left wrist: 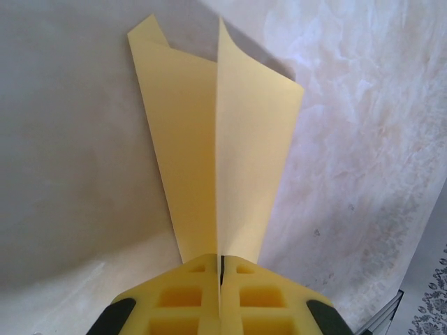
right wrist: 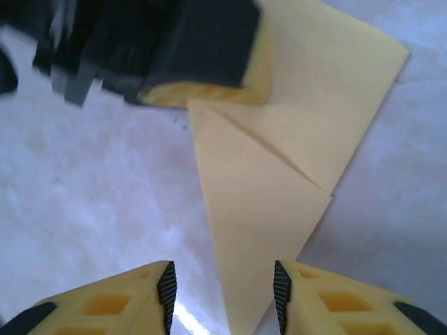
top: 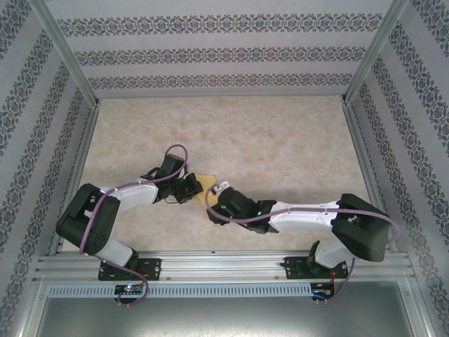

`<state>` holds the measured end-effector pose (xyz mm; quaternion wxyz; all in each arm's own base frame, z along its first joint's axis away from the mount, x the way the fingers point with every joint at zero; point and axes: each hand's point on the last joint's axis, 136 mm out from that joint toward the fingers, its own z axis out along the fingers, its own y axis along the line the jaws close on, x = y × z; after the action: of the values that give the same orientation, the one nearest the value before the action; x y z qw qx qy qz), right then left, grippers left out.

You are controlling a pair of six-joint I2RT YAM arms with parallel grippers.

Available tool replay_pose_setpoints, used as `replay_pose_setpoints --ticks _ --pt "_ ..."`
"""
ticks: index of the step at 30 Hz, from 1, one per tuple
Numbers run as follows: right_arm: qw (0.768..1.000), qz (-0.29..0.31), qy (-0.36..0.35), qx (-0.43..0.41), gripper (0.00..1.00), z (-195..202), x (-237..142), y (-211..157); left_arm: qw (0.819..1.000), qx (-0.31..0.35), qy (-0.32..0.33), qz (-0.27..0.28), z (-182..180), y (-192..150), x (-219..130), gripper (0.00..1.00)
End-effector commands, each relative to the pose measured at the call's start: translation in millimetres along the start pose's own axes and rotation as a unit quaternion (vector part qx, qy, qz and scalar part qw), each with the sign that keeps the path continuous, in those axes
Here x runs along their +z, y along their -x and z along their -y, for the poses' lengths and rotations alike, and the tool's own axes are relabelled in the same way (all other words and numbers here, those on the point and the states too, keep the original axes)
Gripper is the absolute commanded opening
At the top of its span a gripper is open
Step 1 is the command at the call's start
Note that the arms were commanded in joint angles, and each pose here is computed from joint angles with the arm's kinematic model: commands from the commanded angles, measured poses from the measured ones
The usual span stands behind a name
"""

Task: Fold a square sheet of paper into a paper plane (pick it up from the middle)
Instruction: Fold the wing for the fifth time at the center of the table.

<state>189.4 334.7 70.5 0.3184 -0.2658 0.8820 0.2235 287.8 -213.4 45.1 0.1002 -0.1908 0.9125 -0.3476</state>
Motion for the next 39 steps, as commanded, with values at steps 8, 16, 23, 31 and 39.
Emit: replay_pose_setpoints --ticks 8,16,23,31,39 --pt "0.965 0.044 -0.121 -0.229 0.44 -15 30 5 1.0 0.0 -0.009 0.012 7 4 -2 0.0" --pt "0.951 0.036 -0.15 -0.268 0.37 -12 47 2 1.0 0.002 -0.011 0.009 8 3 -2 0.0" --pt "0.946 0.036 -0.173 -0.272 0.27 -5 49 4 1.0 0.001 -0.01 0.008 7 2 -2 0.0" --pt "0.944 0.031 -0.184 -0.273 0.24 -2 52 2 1.0 0.001 -0.011 0.008 8 2 -2 0.0" --pt "0.941 0.029 -0.199 -0.271 0.16 4 50 2 1.0 0.003 -0.012 0.009 9 2 -3 0.0"
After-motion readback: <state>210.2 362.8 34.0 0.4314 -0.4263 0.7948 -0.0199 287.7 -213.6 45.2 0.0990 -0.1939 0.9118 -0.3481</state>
